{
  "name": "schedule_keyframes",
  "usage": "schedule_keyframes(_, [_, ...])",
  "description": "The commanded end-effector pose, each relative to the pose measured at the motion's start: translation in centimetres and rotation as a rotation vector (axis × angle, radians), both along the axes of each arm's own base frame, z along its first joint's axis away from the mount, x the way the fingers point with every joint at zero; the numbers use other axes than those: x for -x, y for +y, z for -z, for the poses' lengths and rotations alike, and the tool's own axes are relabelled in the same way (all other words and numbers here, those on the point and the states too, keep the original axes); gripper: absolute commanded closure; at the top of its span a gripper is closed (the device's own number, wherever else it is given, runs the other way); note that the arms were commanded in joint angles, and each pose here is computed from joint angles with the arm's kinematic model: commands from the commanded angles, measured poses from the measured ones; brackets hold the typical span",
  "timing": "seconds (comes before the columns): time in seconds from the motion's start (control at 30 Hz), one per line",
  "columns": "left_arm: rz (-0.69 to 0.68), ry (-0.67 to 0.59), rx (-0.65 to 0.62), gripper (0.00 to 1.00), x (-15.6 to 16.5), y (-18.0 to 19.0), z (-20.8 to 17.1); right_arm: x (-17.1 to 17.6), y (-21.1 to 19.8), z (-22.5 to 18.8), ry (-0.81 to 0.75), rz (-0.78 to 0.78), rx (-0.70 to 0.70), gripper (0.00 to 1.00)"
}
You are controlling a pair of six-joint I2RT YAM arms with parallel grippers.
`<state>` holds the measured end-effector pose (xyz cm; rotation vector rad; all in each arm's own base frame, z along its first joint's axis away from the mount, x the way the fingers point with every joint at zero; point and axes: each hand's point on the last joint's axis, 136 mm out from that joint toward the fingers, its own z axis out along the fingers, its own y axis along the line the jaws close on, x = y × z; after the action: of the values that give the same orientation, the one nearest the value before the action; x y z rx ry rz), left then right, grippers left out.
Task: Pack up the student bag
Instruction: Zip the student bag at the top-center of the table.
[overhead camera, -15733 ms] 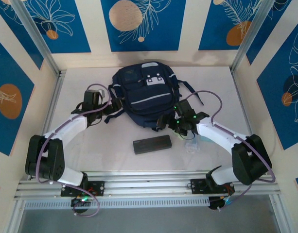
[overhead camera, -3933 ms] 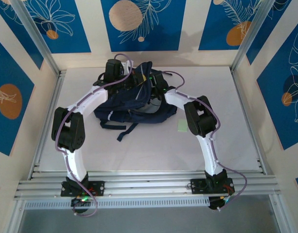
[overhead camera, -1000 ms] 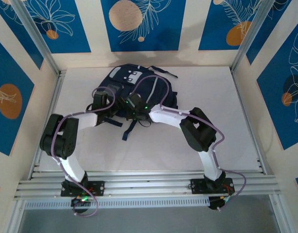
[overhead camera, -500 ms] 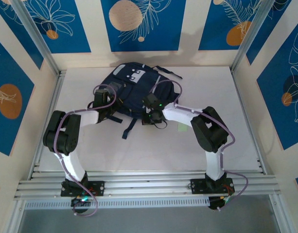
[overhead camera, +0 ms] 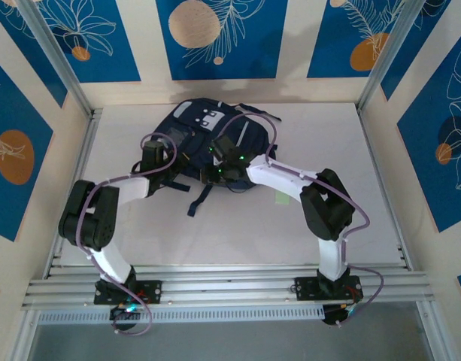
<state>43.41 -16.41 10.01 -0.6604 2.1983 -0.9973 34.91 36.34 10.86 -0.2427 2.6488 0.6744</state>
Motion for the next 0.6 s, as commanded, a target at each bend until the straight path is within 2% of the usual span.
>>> schedule_keyframes(0.0, [0.049, -0.073, 0.050, 1.00, 0.7, -1.7, -2.8, -0.7, 1.2, 1.2, 0.038, 0.023, -0.031, 0.59])
schedule_keyframes(0.33, [0.049, -0.076, 0.093, 1.00, 1.3, -2.6, -3.0, -1.0, 2.4, 5.8, 0.115, 0.044, -0.001, 0.63])
schedule_keyframes(0.37, [0.049, -0.078, 0.099, 1.00, 1.3, -2.6, -3.1, -1.0, 2.3, 6.4, 0.119, 0.048, 0.016, 0.66])
schedule_keyframes(0.53, [0.041, -0.086, 0.093, 1.00, 1.3, -2.4, -3.3, -1.2, -0.1, 7.8, 0.102, 0.075, 0.140, 1.00])
schedule_keyframes(0.57, [0.037, -0.084, 0.080, 1.00, 1.2, -2.2, -3.1, -1.1, -0.8, 7.6, 0.097, 0.072, 0.160, 1.00])
